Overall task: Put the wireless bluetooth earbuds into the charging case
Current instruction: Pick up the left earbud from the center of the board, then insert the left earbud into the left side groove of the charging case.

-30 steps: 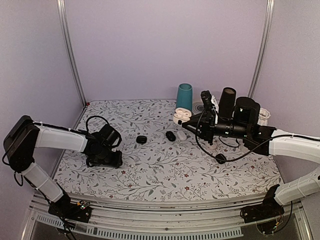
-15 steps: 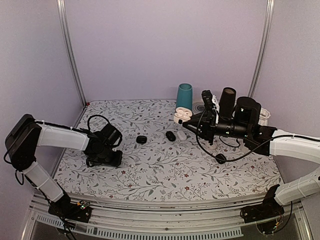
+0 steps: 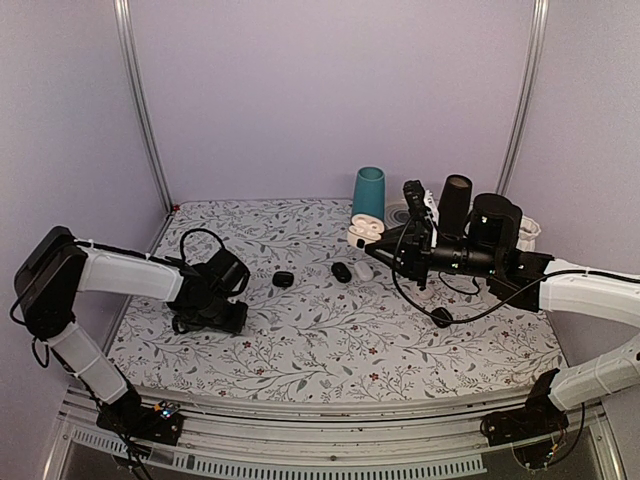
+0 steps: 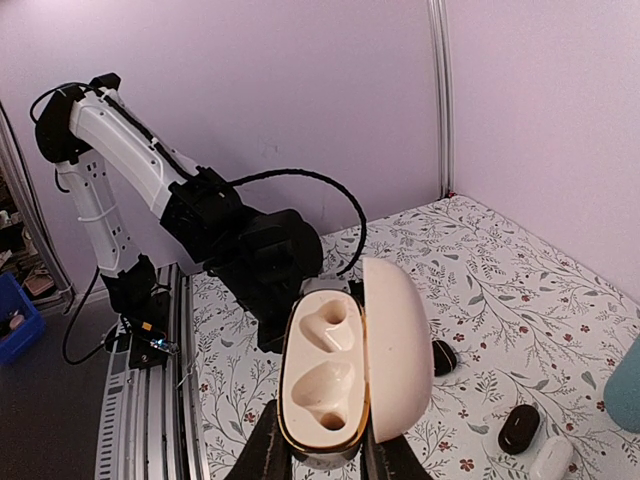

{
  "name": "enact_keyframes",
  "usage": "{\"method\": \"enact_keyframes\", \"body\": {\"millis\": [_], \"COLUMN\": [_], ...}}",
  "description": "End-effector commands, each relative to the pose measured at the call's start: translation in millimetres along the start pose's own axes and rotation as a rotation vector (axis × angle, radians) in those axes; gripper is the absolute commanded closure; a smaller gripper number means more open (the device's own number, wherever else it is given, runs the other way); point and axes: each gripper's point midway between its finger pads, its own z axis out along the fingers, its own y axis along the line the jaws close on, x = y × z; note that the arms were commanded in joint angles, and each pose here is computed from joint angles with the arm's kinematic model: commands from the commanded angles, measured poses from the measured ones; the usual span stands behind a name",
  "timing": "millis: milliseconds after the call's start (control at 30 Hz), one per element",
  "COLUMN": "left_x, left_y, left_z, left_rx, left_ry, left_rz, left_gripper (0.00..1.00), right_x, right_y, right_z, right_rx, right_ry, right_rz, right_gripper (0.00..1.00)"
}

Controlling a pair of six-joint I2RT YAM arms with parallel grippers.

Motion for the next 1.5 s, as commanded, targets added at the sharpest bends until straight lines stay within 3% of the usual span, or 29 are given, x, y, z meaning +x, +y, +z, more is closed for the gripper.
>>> {"method": "enact_keyframes", "body": {"millis": [0,133,533,1067,1467], "left_x": [8.1,-2.9,-68.0,-184.2,-187.1], "left_y": [-2.4,-6.3,-26.0,-93.7,-163.4], "left_z": [5.1,-3.1,-60.0,-246.5,-356.9], "left_rx": [-0.022,-0.011,0.094,0.457,0.779], "left_ry": [0.032,-0.006,-0.261,-0.851,-1.152], "left_rz": [0.026,0.018,-0.021,0.101,0.329], "left_gripper": [0.82,0.88,0.89,0.88,0.88], "right_x": [-9.0,-7.3,0.6,-11.0,-18.8], "right_y": [-0.6,-0.4,-0.5,8.1,11.3], "right_z": [-5.0,-3.7,6.5,22.9,36.6], "right_rx": [0.011,0.007,-0.028,-0.130,-0.194], "right_ry": [-0.034,-0.030,-0.012,-0.026,-0.023], "right_rz": [-0.016,-0.010,0.048,0.125,0.176], "right_gripper": [0.98,0.98,0.98,0.98,0.98]}}
